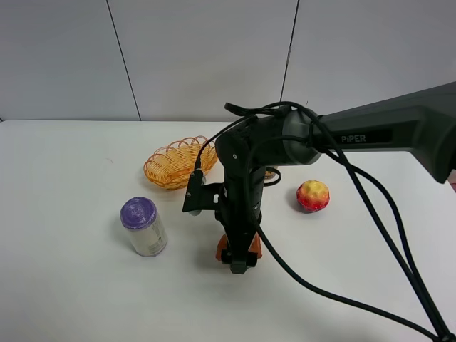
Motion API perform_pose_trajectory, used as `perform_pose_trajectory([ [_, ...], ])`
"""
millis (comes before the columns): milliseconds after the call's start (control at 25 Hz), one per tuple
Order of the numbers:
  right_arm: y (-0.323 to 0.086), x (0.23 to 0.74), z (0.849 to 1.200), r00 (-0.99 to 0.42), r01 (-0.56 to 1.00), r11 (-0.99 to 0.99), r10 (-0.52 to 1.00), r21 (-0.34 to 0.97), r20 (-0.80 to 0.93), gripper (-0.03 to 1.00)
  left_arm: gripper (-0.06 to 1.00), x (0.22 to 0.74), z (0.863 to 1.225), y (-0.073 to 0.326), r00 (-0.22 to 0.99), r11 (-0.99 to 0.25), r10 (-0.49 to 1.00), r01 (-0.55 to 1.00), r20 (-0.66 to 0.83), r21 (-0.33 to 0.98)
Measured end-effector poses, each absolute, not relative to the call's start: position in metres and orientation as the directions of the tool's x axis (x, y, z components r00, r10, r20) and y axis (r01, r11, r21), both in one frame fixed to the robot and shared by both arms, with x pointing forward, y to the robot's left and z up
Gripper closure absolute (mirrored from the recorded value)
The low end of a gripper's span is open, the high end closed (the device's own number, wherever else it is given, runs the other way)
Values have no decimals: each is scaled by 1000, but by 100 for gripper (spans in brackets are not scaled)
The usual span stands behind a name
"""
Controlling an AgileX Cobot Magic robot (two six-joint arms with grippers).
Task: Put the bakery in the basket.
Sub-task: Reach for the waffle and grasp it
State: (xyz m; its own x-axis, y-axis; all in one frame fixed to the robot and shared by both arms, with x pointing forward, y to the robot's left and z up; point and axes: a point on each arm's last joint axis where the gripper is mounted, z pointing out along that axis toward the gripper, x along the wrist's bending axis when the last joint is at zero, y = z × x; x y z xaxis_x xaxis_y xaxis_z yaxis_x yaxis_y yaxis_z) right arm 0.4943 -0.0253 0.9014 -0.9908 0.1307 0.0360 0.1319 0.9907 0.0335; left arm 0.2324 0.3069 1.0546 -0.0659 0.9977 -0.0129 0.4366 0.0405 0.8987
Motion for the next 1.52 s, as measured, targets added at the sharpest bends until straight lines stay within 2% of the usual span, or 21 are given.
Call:
perform_pose_trajectory([
  [320, -29, 496, 898, -989, 148, 989, 148, -20, 14, -2, -5, 232, 1055, 307, -66, 40, 998, 437, -13, 899],
  [760, -27, 498, 897, -987, 161, 987, 161, 10, -7, -2, -5, 232, 1055, 307, -66, 40, 998, 437, -13, 899],
  [1240, -21, 495, 897, -907, 421, 905, 419, 55, 51, -2, -5, 232, 1055, 307, -66, 40, 998, 437, -13, 899],
  [1520, -16, 500, 882, -873, 486, 874, 483, 34, 60, -2, -5, 232, 1055, 307, -66, 40, 998, 437, -13, 899],
])
